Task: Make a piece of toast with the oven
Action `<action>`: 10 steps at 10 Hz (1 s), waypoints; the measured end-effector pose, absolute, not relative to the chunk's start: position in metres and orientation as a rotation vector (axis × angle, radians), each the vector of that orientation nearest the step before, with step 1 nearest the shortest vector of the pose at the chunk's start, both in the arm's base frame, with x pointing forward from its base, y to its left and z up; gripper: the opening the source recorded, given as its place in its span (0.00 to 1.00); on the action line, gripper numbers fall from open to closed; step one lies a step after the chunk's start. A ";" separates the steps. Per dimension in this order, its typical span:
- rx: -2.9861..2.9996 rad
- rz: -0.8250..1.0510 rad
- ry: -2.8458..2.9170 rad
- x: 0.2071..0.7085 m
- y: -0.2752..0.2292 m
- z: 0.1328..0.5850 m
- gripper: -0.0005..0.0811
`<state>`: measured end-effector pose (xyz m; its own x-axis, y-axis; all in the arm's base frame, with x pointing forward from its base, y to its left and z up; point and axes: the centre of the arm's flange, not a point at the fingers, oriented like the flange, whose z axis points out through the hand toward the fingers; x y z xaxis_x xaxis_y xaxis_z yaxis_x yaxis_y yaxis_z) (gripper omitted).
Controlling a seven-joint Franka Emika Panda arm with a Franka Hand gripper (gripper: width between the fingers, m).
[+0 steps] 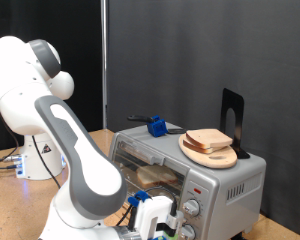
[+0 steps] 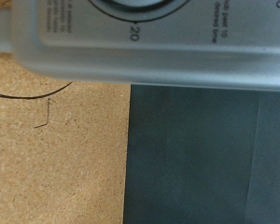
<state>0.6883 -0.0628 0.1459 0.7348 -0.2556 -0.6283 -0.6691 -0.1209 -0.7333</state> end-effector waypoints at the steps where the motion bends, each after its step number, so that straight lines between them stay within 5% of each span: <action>1: -1.695 0.417 0.741 0.687 -0.056 0.144 1.00; 7: -1.676 0.407 0.775 0.686 -0.040 0.138 1.00; 8: -1.674 0.415 0.773 0.684 -0.036 0.137 0.88; 9: -1.674 0.418 0.772 0.684 -0.034 0.137 0.88; 10: -1.671 0.418 0.773 0.683 -0.033 0.137 0.67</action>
